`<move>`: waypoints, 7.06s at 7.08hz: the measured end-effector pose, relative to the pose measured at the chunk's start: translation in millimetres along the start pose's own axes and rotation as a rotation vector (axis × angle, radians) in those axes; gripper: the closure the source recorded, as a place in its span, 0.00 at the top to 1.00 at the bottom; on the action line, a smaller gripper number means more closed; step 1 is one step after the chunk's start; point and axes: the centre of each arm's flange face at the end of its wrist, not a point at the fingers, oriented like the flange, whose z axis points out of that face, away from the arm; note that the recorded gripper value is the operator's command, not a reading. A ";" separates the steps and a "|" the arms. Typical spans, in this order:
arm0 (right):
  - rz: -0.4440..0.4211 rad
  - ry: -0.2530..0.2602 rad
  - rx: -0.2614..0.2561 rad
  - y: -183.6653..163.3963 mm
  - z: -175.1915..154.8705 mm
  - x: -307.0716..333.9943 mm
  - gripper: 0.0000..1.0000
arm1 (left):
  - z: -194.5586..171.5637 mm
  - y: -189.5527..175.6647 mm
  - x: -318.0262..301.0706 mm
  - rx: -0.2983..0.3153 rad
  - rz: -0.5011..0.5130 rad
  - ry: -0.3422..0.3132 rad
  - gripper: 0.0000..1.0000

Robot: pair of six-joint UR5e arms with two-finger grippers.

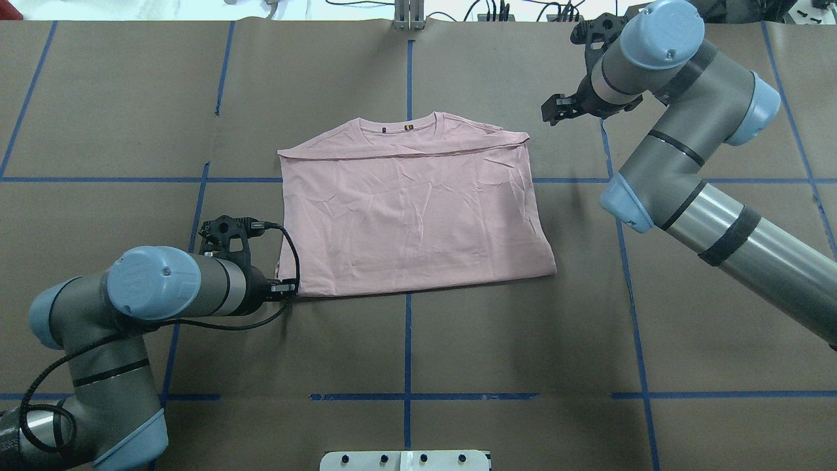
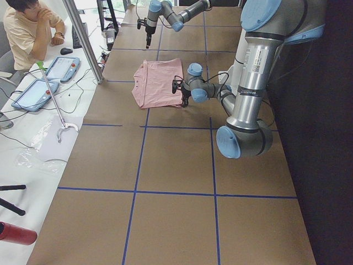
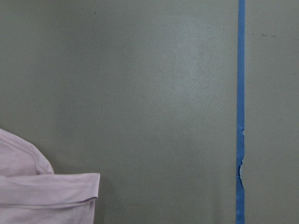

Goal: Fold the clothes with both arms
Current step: 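Lower the left gripper to the folded shirt's corner nearest the robot, then grasp the corner with the left gripper and drag it away from the robot, then move the right gripper to the shirt's collar edge and grasp it, then pull the collar edge toward the robot with the right gripper, straightening the shirt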

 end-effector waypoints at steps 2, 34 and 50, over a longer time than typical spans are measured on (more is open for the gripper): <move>0.001 0.001 -0.001 0.4 0.7 0.9 1.00 | 4.9 -3.8 6.6 0.002 0.007 0.001 0.55; 0.705 -0.013 0.047 95.7 44.6 -278.9 0.00 | -4.5 -361.8 -161.2 0.292 0.410 -0.145 1.00; 0.428 0.068 0.083 368.7 -75.5 -220.5 1.00 | -5.5 -352.4 -144.7 0.297 0.397 -0.115 1.00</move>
